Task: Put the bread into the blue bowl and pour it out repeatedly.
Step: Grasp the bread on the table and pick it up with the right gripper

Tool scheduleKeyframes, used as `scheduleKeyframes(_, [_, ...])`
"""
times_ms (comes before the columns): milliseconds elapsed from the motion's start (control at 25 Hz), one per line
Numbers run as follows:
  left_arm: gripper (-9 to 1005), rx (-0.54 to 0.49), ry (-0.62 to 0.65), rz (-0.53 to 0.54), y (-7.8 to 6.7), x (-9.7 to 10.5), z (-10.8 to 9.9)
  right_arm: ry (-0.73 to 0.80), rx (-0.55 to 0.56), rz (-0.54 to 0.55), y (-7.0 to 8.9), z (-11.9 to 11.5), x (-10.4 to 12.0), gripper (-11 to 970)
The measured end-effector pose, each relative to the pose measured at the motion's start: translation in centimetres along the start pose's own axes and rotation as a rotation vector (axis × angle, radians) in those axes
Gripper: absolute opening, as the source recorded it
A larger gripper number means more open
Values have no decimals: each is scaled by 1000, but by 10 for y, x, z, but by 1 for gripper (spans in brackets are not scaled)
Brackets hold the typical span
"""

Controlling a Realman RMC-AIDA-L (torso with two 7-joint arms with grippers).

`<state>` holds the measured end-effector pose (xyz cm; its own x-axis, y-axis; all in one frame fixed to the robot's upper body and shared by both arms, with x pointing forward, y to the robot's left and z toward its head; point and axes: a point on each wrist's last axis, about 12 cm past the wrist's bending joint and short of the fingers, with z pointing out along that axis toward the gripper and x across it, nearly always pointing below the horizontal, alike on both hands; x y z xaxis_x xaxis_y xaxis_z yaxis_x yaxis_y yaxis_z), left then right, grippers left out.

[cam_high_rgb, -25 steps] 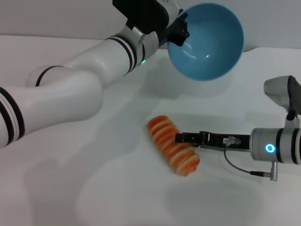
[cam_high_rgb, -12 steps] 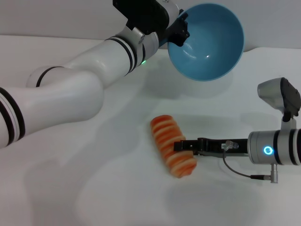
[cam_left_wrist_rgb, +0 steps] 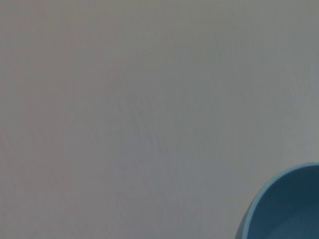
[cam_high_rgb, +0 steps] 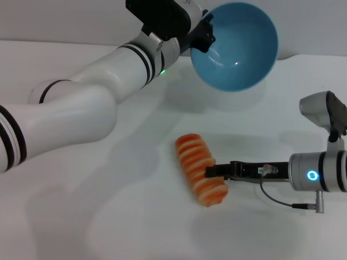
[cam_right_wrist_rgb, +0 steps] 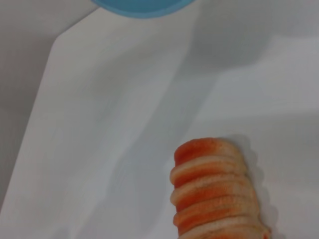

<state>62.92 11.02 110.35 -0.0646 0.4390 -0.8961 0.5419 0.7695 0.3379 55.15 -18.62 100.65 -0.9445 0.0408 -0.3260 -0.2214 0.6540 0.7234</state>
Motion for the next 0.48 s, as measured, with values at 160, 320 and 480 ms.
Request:
scheduleKeyframes(160, [-1,-1,3,-5,0,1,0,-6,-18,-26,-1,-4,1,435])
scheduleKeyframes(320, [0,1,9,-23,1,2,0,-20,-54,-53,0,-9,-1,412])
scheduleKeyframes(480, [0,5,26,-25,2,5,0,-12,-127,-74,4,-20,-1,389])
